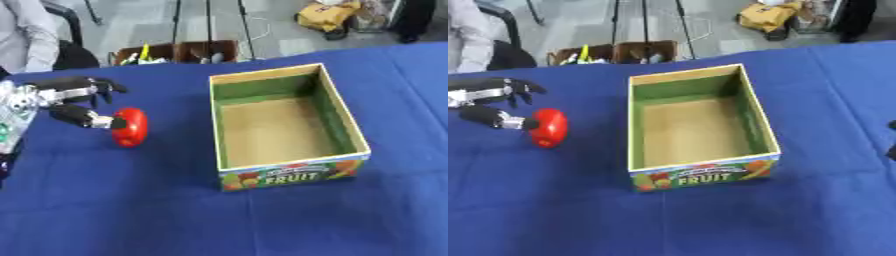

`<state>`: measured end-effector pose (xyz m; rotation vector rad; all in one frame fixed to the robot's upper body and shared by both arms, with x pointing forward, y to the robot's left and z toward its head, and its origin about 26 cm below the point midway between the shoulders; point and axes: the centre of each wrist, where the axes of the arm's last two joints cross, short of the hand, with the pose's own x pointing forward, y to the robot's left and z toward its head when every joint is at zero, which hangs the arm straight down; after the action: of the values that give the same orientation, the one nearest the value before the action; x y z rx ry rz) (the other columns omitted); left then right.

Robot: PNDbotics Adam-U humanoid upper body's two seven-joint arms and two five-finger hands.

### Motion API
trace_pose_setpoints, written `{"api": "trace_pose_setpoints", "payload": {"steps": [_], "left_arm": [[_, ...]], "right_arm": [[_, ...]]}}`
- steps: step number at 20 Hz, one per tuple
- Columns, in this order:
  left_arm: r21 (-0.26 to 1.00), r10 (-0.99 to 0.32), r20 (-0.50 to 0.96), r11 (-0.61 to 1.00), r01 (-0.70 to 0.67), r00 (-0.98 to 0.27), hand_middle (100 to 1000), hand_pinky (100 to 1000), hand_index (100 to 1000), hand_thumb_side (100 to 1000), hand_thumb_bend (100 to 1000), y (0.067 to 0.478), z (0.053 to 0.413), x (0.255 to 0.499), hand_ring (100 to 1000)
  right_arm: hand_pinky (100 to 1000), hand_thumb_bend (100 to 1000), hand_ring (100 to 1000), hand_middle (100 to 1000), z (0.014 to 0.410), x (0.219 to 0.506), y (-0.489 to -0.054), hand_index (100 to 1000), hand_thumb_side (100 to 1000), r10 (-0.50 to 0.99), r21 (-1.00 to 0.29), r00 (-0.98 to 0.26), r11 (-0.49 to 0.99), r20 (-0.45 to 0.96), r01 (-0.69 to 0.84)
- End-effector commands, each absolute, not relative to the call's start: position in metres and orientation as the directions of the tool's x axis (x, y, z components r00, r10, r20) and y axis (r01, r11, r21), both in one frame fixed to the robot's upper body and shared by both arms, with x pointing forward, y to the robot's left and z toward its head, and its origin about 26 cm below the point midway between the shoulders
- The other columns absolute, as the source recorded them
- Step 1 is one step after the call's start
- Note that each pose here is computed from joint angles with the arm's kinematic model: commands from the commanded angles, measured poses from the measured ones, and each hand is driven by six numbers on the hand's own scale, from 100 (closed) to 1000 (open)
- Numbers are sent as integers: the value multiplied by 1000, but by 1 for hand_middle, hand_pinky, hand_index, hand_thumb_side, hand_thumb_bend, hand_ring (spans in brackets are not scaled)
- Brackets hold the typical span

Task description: Pick up objects on the table and place them in the box.

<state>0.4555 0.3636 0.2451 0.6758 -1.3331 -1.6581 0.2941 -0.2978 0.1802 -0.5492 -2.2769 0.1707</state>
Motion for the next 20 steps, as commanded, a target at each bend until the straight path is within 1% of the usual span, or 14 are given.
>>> {"api": "trace_pose_setpoints", "payload": {"steps": [1, 9, 15, 20], "left_arm": [[891, -800, -17, -284, 354, -600, 936, 705, 1000, 864, 608, 365, 258, 456, 822], [857, -796, -46, -342, 385, -604, 936, 722, 1000, 821, 578, 365, 245, 461, 829], [831, -799, -98, -393, 392, -593, 939, 731, 1000, 783, 543, 367, 245, 462, 834], [819, -808, -131, -415, 396, -575, 908, 727, 1000, 774, 555, 367, 248, 462, 826]], "right_arm": [[331, 100, 283, 332, 190, 292, -298, 500, 820, 453, -298, -630, 891, 631, 342], [330, 100, 280, 329, 190, 292, -297, 491, 818, 452, -298, -629, 892, 632, 341], [330, 100, 277, 325, 190, 292, -297, 485, 817, 451, -298, -628, 892, 634, 340], [330, 100, 274, 322, 190, 292, -297, 482, 816, 450, -298, -628, 892, 634, 339]]}}
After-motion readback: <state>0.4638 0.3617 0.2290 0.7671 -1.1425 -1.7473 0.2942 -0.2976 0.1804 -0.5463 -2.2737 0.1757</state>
